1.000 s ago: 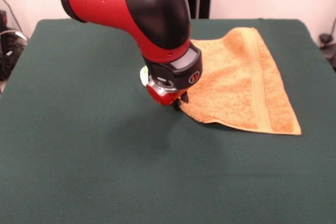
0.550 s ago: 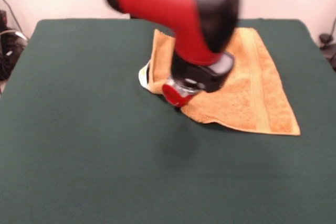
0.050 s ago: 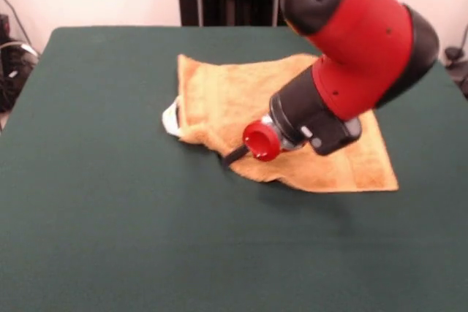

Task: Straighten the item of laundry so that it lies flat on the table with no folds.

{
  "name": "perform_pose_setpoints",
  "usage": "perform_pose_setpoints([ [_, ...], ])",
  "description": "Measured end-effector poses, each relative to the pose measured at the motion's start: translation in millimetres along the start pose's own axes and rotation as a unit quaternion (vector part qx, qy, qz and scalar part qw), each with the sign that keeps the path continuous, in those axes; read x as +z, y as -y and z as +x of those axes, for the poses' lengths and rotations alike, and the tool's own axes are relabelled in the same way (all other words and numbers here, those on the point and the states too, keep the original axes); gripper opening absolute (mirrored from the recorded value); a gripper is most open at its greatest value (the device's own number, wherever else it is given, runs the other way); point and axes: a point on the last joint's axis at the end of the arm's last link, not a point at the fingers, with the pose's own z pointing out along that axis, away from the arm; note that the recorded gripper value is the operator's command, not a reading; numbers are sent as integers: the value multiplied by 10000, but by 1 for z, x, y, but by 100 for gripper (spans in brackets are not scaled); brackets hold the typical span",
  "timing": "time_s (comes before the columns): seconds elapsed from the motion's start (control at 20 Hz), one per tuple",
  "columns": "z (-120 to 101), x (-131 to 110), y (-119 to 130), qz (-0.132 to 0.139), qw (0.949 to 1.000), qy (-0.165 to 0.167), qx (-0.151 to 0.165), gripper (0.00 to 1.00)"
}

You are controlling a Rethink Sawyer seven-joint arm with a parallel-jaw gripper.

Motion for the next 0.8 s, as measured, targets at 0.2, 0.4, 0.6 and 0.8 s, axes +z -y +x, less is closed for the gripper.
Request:
perform_pose_setpoints([
  [0.2,-1,23,-13,-600,9961,431,473,0],
  [0.4,-4,35,-16,-810,9926,613,673,0],
  [0.6,-8,48,-16,-1104,9878,804,754,0],
  [0.8,-10,57,-17,-1274,9853,943,636,0],
])
